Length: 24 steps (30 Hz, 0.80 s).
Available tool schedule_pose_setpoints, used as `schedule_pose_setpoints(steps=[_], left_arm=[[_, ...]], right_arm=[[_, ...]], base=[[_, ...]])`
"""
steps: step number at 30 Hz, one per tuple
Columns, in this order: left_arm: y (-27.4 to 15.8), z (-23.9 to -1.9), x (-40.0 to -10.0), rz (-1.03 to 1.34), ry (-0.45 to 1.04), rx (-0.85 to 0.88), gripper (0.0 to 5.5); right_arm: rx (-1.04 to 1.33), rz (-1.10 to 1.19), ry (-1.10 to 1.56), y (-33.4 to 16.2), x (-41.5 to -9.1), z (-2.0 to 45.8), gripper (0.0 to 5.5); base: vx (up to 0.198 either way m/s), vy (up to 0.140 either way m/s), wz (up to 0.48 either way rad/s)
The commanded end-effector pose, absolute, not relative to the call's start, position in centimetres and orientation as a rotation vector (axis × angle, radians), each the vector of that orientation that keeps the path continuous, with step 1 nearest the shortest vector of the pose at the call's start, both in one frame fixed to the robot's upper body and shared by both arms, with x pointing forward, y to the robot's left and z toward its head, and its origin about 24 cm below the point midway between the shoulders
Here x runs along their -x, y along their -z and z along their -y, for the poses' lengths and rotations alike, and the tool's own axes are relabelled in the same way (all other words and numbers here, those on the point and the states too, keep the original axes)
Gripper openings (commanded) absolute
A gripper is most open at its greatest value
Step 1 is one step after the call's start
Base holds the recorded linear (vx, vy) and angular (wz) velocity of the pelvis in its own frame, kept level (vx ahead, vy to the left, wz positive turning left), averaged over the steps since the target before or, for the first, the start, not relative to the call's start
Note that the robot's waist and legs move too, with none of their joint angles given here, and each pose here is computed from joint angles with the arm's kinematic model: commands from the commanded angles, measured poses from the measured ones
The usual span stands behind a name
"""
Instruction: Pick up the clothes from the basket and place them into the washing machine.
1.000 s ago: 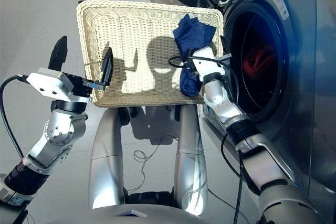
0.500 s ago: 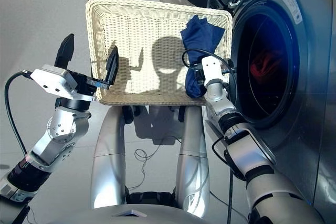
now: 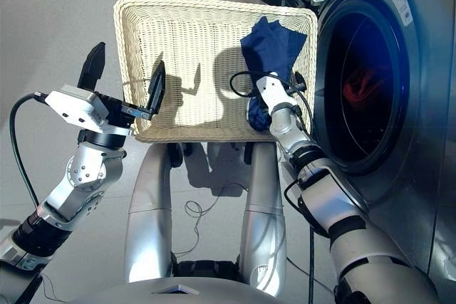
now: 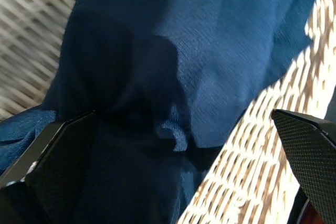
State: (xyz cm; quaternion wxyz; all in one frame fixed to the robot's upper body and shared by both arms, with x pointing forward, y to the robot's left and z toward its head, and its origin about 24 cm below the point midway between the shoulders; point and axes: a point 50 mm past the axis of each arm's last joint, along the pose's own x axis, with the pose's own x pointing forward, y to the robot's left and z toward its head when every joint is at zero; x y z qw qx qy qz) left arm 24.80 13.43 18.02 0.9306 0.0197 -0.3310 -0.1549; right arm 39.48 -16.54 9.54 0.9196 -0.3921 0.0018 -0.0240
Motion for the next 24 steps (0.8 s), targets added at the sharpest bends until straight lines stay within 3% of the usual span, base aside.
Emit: schedule_pose_setpoints(steps=[1,24], left_arm=[[-19.6,-12.9,-23.9,0.783,0.329,0.031,5.5],[-18.9,-13.3,-23.3,0.727,0.327,0.066,5.5]], right_arm=[[0.824,-0.049,-0.025,-8.1,-39.2,14.8,5.5],[0.62,-0.062,0.101,-10.0,-39.9,17.3,5.5]], base=[[0.0,0.0,0.0],[0.011,-0.001,0.006]])
